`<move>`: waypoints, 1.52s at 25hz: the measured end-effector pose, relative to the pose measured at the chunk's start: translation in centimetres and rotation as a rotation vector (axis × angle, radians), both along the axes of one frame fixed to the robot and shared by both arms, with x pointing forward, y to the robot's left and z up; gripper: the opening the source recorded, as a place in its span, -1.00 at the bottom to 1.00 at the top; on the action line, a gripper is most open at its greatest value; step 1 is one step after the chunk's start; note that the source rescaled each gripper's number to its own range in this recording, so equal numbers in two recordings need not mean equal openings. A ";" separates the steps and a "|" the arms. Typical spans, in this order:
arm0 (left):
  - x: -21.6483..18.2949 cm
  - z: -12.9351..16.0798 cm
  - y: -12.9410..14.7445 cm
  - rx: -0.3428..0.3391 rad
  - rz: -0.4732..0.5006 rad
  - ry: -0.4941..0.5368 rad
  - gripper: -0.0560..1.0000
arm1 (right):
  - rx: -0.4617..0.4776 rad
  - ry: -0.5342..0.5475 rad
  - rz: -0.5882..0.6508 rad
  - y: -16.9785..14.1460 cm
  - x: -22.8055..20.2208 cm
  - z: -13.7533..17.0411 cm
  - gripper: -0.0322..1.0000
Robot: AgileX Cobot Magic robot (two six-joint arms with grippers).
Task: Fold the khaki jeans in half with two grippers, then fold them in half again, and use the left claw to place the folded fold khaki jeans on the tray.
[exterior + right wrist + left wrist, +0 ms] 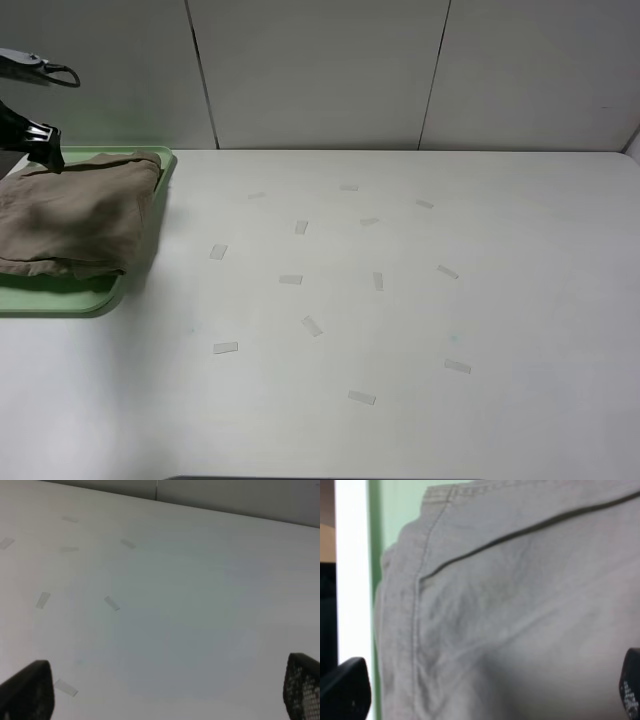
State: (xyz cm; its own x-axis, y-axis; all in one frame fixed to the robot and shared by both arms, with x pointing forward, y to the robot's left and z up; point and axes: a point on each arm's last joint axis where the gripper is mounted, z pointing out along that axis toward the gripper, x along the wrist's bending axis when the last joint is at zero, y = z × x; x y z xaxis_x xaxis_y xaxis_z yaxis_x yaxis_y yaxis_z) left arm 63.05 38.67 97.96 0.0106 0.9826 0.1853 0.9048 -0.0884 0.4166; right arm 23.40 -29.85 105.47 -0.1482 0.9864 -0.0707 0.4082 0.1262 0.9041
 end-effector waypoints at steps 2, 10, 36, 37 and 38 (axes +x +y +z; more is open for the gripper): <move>-0.1 1.0 -0.7 -0.025 0.006 -0.002 0.99 | 0.000 0.000 0.000 0.0 0.0 0.0 1.00; -1.7 4.8 -4.7 -0.053 -0.065 0.018 0.99 | 0.000 0.000 0.000 0.0 0.0 0.0 1.00; -14.1 17.2 -11.1 -0.190 -0.151 -0.020 0.95 | 0.002 0.000 0.001 0.0 0.0 0.0 1.00; -14.7 17.6 -11.1 -0.198 -0.149 -0.025 0.95 | 0.002 0.000 0.001 0.0 0.0 0.0 1.00; -15.4 18.0 -11.1 -0.200 -0.147 -0.038 0.94 | 0.002 0.000 0.001 0.0 0.0 0.0 1.00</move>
